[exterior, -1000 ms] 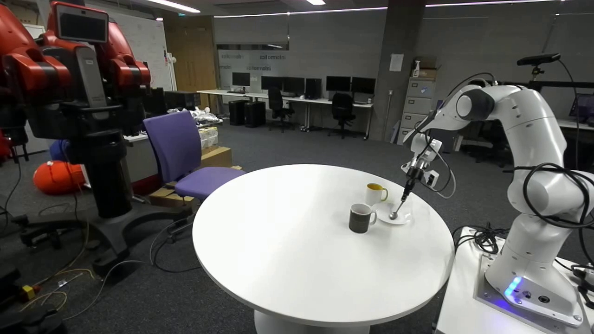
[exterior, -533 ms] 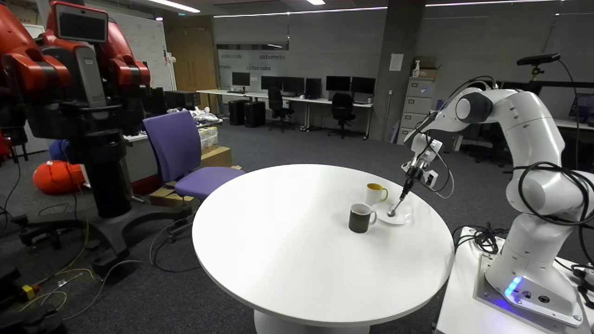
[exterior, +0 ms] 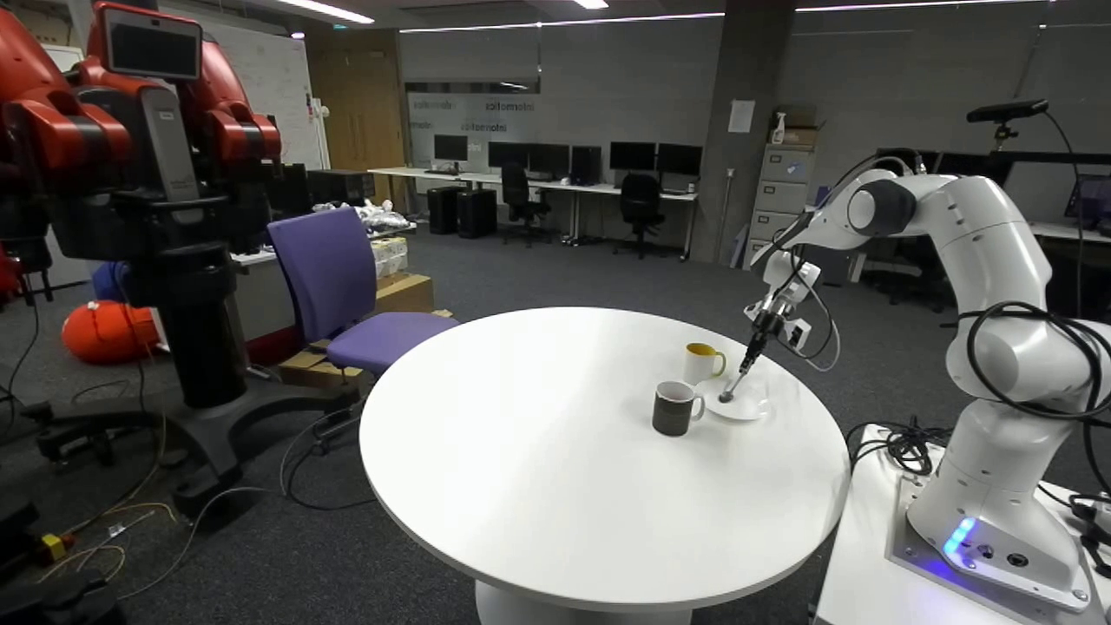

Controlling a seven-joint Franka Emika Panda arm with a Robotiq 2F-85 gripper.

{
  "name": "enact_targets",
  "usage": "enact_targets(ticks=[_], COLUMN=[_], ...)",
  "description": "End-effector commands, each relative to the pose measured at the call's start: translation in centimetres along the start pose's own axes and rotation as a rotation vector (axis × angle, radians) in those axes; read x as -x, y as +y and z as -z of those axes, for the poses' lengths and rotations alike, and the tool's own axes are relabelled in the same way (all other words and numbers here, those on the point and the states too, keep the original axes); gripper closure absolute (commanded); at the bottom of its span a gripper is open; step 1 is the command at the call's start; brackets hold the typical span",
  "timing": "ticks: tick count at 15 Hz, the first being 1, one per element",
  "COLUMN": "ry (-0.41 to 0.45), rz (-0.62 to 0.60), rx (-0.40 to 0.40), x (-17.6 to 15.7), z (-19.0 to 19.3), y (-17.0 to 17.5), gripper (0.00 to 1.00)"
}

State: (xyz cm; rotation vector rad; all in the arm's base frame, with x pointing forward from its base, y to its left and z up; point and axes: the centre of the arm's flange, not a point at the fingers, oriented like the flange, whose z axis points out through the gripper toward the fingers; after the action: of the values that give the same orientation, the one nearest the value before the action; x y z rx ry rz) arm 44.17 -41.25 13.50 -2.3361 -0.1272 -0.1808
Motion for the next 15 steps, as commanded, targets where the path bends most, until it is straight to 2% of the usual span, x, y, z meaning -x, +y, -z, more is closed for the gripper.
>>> enact_targets(ticks=[1, 5, 6, 10, 15], ry=[0.011, 0.005, 0.000, -0.066, -0.163], rz=[-0.006, -0.010, -0.011, -0.021, -0.002], rx=[-0.032, -0.020, -0.012, 0.035, 0.137], x=[-0.5, -0.2, -0.2, 0.1, -0.5], z=[1.2, 1.6, 1.9, 3.3, 7.7], y=[0.3, -0.2, -0.4, -1.5, -5.7], gripper=[0.34, 0.04, 0.01, 0.00, 0.00])
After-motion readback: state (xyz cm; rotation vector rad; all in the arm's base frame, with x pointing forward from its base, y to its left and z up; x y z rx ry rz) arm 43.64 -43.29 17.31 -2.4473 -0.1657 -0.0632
